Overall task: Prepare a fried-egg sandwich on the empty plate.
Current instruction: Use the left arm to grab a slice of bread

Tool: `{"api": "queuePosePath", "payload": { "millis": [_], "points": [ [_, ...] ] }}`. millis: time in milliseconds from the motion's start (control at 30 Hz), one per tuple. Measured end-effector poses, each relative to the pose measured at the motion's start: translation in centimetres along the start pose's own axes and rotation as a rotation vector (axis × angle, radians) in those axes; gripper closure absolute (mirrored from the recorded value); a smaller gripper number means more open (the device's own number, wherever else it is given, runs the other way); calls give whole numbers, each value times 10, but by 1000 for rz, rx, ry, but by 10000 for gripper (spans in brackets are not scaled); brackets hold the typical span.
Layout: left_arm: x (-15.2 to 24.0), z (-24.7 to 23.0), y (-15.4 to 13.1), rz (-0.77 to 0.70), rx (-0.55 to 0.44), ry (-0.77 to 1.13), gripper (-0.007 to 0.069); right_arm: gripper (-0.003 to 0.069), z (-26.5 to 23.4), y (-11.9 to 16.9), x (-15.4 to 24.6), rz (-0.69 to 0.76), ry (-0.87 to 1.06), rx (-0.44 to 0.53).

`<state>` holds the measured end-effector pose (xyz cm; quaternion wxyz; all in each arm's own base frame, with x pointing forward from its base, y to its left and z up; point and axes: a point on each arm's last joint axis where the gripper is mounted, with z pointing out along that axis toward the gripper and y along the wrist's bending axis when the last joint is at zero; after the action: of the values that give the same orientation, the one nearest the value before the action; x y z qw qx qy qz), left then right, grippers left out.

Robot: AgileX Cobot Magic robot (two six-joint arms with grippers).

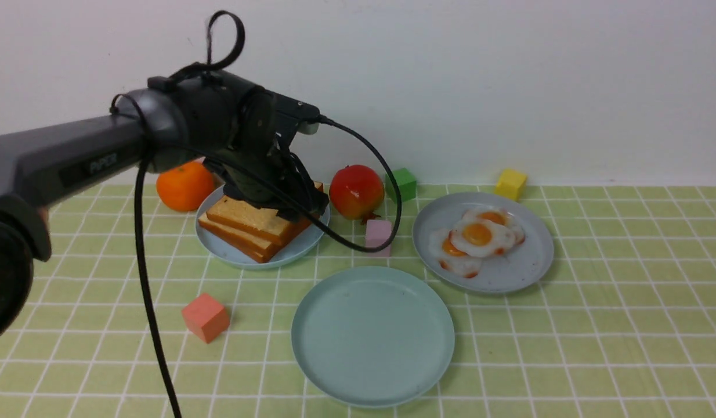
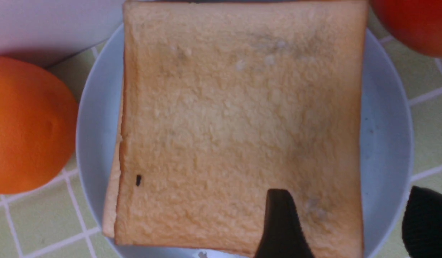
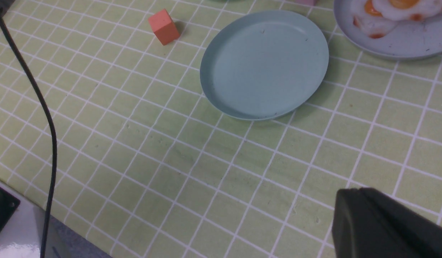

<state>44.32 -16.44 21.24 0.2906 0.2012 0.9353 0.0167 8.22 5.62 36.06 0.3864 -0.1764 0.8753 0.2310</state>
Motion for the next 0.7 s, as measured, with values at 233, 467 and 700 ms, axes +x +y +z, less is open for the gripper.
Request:
{"api": "queuePosePath", "payload": {
  "millis": [233, 467, 700],
  "points": [
    [7, 20, -3, -10, 2, 31, 188, 632, 0, 0, 0, 0, 0, 0],
    [6, 19, -5, -43, 25, 32, 372, 627, 0, 0, 0, 0, 0, 0],
    [6, 17, -6, -47, 34, 36, 629, 627, 0, 0, 0, 0, 1, -1]
  ]
}}
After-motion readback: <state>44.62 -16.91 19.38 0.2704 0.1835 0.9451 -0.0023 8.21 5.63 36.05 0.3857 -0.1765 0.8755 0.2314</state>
